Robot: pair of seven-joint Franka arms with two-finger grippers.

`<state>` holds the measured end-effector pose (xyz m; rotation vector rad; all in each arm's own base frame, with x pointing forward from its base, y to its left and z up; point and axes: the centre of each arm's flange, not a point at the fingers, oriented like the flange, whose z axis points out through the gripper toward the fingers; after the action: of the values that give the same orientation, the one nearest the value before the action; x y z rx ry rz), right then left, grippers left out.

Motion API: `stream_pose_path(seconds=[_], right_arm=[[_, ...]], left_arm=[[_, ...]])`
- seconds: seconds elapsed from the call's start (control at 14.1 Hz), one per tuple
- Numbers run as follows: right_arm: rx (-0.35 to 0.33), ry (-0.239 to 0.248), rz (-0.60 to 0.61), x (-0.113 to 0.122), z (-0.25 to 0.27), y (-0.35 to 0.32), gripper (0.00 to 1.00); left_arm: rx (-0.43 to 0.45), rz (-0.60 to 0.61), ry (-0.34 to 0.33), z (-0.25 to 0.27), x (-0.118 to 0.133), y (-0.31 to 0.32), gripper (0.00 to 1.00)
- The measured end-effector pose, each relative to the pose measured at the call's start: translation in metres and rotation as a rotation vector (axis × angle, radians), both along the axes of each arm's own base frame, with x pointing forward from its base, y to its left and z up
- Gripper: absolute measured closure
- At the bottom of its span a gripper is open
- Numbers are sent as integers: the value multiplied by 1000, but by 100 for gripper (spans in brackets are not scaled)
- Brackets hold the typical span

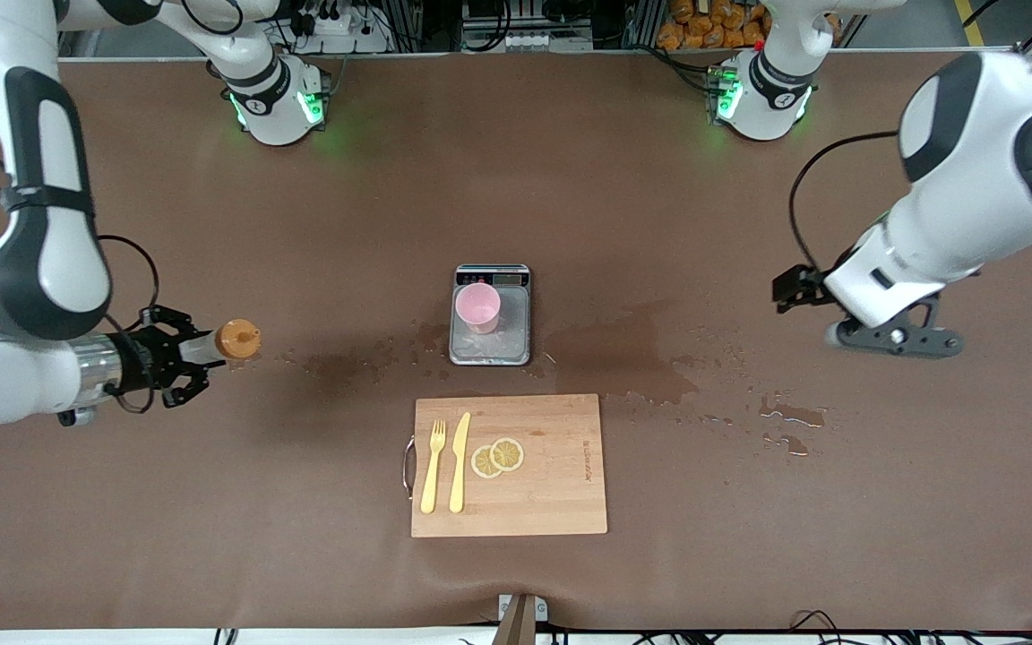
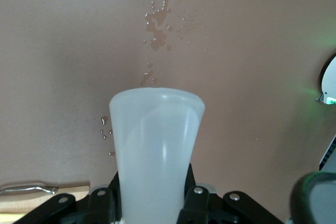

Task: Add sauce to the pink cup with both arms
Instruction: 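Retract the left gripper while the right gripper lifts the bottle toward the cup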

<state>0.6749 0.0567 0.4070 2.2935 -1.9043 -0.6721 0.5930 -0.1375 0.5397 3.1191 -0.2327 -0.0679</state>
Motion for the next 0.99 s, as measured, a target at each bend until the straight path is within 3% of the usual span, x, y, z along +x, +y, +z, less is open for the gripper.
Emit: stream_pose_path(seconds=[0.57,0.78,0.99], right_arm=[[-204,21,-69,-21,10,101,56],[-330,31,-40,-35,7,131,56],[-393,65,-16,-44,5,136,56]], left_arm=[[27,35,19,53,-36,31,0],[31,47,32,75,-45,39,0],[29,45,26,89,-49,40,0]])
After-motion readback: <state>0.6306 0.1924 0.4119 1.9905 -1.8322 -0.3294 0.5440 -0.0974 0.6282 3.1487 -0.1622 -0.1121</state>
